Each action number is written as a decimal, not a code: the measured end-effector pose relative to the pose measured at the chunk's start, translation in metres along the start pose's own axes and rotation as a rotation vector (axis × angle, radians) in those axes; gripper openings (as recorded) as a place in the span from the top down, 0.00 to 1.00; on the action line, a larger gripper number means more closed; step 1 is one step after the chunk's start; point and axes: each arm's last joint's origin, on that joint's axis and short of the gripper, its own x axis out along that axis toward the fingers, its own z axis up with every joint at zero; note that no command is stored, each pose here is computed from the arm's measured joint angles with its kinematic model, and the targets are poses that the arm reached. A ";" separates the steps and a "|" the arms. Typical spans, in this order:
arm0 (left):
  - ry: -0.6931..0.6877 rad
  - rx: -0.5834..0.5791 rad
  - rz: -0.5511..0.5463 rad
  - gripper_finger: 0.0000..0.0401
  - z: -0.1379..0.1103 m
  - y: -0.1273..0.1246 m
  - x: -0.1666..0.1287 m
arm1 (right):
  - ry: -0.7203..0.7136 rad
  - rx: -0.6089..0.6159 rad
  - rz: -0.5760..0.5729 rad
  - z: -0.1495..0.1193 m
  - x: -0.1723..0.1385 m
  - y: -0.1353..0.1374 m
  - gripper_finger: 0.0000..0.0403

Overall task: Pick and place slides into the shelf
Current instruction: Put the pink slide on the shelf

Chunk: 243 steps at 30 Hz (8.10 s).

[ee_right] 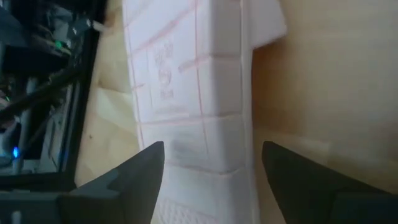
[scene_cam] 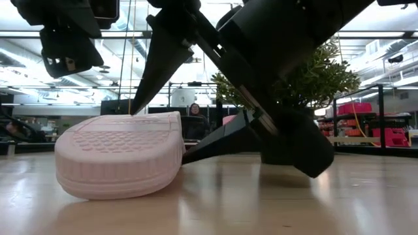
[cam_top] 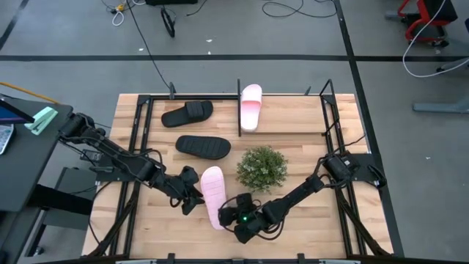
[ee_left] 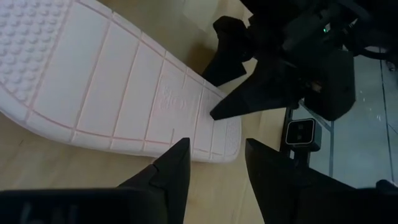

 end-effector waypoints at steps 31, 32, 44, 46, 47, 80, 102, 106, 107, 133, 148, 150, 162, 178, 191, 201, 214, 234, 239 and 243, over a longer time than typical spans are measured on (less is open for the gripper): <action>0.002 0.035 0.002 0.62 0.000 0.000 0.000 | 0.174 0.008 0.097 -0.019 -0.008 0.044 0.82; 0.002 0.036 0.002 0.63 0.000 0.000 0.000 | 0.180 -0.014 0.096 -0.019 -0.012 0.052 0.82; 0.004 0.052 0.002 0.65 -0.001 0.000 0.000 | 0.160 -0.239 -0.150 0.005 -0.087 0.123 0.83; 0.004 0.063 0.003 0.64 -0.001 0.000 0.000 | 0.149 -0.250 -0.146 0.008 -0.101 0.132 0.83; 0.004 0.063 0.003 0.64 -0.001 0.000 0.000 | 0.139 -0.252 -0.141 0.011 -0.107 0.136 0.83; 0.010 0.128 -0.022 0.67 -0.005 -0.004 -0.001 | -0.183 -0.372 -0.362 0.214 -0.186 0.167 0.84; -0.560 0.249 0.133 0.71 0.068 0.010 -0.040 | -0.105 -0.474 -0.608 0.321 -0.184 0.122 0.84; -0.682 0.228 0.302 0.74 0.081 0.022 -0.044 | -0.071 -0.474 -0.672 0.337 -0.191 0.099 0.82; -0.714 0.220 0.336 0.74 0.084 0.024 -0.045 | -0.063 -0.478 -0.690 0.341 -0.192 0.093 0.82; -0.949 0.334 0.533 0.80 0.140 0.057 -0.068 | 0.145 -0.384 -0.906 0.420 -0.133 0.007 0.84; -0.915 0.455 0.600 0.82 0.141 0.058 -0.069 | 0.251 -0.403 -1.112 0.443 -0.085 -0.029 0.84; -0.915 0.455 0.601 0.83 0.141 0.058 -0.069 | 0.267 -0.419 -1.130 0.442 -0.079 -0.032 0.84; -0.910 0.456 0.603 0.84 0.140 0.058 -0.068 | 0.317 -0.451 -1.171 0.446 -0.058 -0.045 0.84; -0.892 0.460 0.611 0.87 0.139 0.060 -0.067 | 0.257 -0.463 -1.160 0.454 -0.060 -0.045 0.84; -0.890 0.461 0.612 0.89 0.139 0.060 -0.067 | 0.261 -0.440 -1.138 0.459 -0.057 -0.049 0.84; -0.887 0.462 0.614 0.91 0.139 0.060 -0.067 | 0.239 -0.426 -1.051 0.461 -0.050 -0.046 0.85; -0.876 0.461 0.625 0.92 0.139 0.062 -0.067 | 0.272 -0.433 -1.122 0.455 -0.055 -0.049 0.85; -0.867 0.451 0.643 0.92 0.141 0.066 -0.067 | 0.267 -0.443 -1.049 0.433 -0.034 -0.060 0.85; -0.869 0.445 0.653 0.94 0.142 0.068 -0.068 | 0.269 -0.415 -1.033 0.436 -0.034 -0.061 0.83; -0.873 0.437 0.667 0.95 0.144 0.071 -0.069 | 0.315 -0.417 -0.971 0.436 -0.031 -0.060 0.67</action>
